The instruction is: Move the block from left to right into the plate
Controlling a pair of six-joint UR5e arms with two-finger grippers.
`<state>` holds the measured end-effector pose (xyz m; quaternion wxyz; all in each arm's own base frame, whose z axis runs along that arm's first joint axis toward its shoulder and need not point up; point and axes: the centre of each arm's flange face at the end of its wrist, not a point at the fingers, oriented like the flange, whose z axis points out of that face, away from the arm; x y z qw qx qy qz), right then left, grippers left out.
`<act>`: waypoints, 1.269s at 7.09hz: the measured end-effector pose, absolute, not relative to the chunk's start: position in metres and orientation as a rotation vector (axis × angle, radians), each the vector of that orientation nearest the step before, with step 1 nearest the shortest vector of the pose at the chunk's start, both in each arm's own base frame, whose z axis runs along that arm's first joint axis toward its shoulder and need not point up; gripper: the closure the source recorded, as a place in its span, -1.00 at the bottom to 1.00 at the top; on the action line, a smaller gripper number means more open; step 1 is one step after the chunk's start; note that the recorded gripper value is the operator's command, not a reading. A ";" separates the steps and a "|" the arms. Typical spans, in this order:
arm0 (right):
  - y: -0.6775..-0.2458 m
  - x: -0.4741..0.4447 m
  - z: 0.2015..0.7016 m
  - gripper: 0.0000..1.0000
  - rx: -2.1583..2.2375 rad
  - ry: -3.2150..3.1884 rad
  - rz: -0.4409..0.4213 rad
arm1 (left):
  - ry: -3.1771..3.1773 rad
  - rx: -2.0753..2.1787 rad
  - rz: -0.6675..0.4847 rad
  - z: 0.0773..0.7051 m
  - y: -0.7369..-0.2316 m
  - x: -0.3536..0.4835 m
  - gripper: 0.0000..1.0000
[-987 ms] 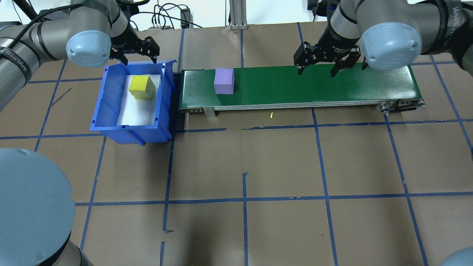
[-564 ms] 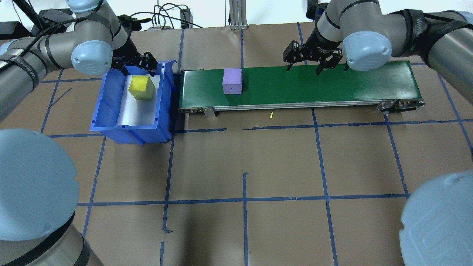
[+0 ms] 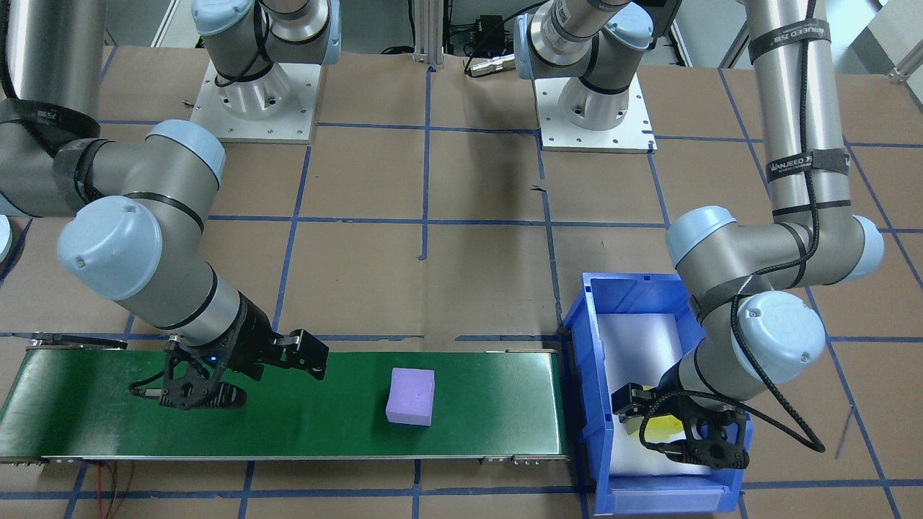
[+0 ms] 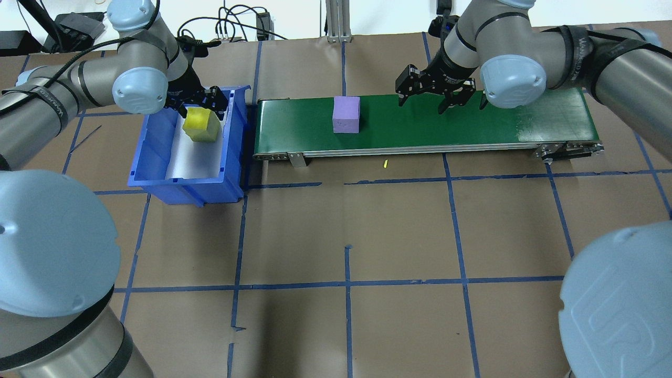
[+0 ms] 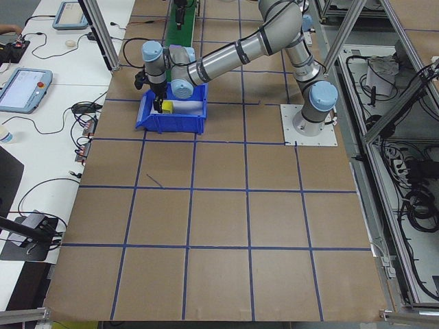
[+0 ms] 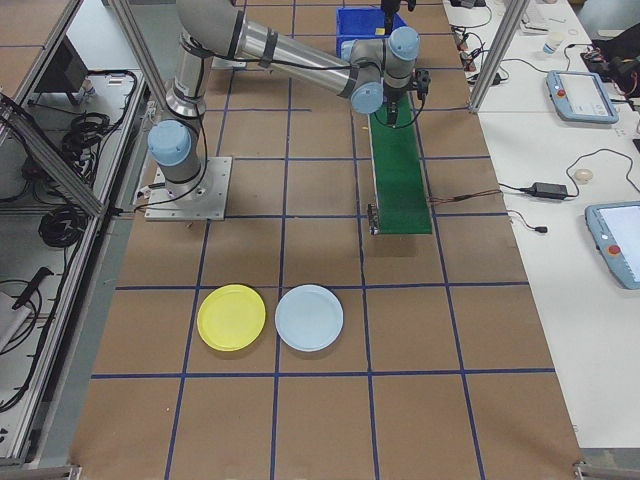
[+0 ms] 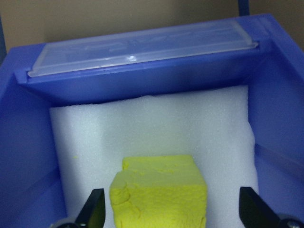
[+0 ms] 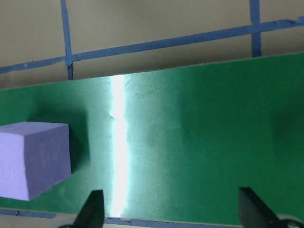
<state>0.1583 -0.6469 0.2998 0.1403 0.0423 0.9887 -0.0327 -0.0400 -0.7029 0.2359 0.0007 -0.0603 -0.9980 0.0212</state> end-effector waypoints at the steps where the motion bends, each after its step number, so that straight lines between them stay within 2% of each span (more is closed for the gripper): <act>1: -0.647 0.159 0.300 -1.00 0.124 2.853 -0.093 | -3.133 -0.188 0.053 0.231 -0.702 -0.039 0.16; 2: -0.646 0.159 0.300 -1.00 0.125 2.853 -0.092 | -3.132 -0.185 0.042 0.227 -0.700 -0.037 0.34; 3: -0.646 0.159 0.299 -1.00 0.124 2.853 -0.091 | -3.134 -0.179 0.052 0.231 -0.701 -0.036 0.38; 6: -0.647 0.158 0.298 -1.00 0.126 2.853 -0.088 | -3.142 -0.065 0.133 0.279 -0.699 -0.037 0.38; 9: -0.647 0.160 0.296 -1.00 0.127 2.841 -0.080 | -3.112 0.040 0.156 0.351 -0.670 -0.055 0.38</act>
